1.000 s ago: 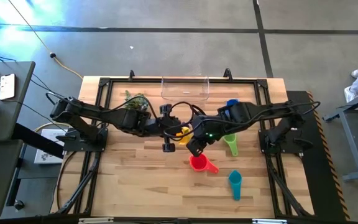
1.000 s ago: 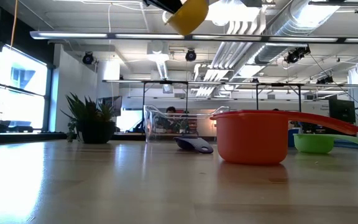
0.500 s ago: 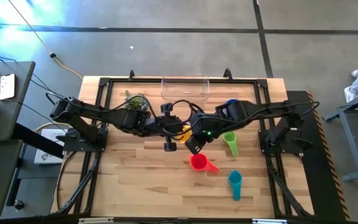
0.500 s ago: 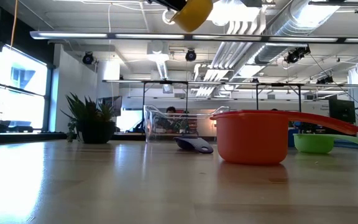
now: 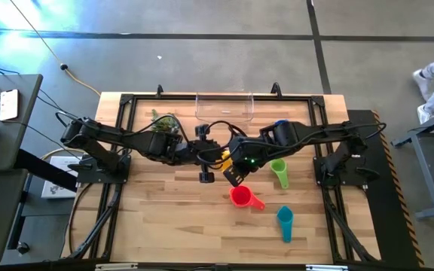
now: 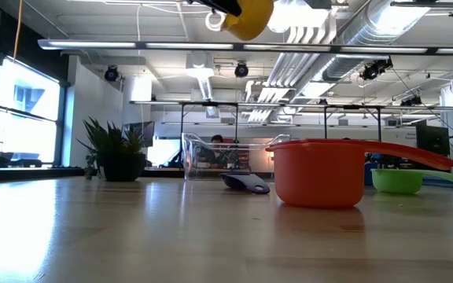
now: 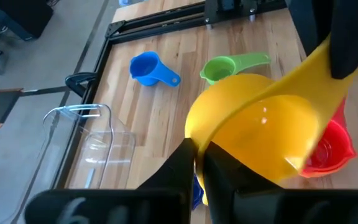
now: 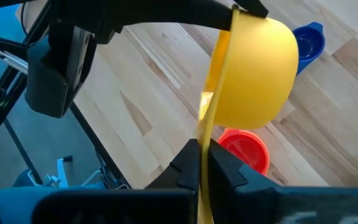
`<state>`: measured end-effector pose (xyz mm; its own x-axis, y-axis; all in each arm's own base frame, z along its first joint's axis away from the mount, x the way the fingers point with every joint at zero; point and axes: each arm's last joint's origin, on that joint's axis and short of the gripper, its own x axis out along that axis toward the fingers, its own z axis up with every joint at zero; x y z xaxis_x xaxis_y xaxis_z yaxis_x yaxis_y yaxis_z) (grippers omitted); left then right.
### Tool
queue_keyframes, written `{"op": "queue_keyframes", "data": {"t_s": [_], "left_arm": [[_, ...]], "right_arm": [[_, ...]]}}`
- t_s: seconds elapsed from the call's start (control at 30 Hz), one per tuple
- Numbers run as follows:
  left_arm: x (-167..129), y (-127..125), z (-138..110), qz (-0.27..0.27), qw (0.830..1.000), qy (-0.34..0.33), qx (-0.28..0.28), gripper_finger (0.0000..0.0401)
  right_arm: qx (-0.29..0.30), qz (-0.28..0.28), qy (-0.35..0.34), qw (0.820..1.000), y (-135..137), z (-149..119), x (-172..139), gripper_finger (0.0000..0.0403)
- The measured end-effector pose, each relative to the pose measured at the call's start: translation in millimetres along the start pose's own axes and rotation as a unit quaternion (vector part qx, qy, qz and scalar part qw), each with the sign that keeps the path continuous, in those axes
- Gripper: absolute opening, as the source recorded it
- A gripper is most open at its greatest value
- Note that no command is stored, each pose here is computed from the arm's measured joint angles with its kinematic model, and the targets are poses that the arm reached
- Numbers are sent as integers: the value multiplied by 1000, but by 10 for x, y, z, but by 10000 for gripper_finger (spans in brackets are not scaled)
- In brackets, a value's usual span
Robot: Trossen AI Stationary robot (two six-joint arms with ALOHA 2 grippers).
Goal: Nest measuring cups in basket
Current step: Move the yellow measuring cup to the center of the table
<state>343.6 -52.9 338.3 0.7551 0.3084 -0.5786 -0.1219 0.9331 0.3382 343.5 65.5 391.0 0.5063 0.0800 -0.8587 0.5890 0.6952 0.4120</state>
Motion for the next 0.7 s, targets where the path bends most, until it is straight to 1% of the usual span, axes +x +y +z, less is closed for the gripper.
{"op": "queue_keyframes", "data": {"t_s": [0.13,0.2,0.33,0.47,0.57,0.7], "left_arm": [[11,12,-2,-16,1000,0,13,40],[20,26,5,-27,1000,-4,9,54],[40,62,8,-40,999,-7,-11,84],[40,100,7,-39,998,-5,-41,109],[-30,145,14,-37,998,-11,-46,116],[-115,202,33,-34,998,-23,-53,115]], "right_arm": [[4,0,3,1000,-1,-4,0,1],[9,0,3,1000,-1,-4,0,1],[12,-4,3,1000,-8,-7,0,1],[11,-23,11,1000,-42,-26,-1,0],[11,-37,13,999,-64,-37,-3,0],[-3,-60,13,998,-107,-57,-34,0]]}}
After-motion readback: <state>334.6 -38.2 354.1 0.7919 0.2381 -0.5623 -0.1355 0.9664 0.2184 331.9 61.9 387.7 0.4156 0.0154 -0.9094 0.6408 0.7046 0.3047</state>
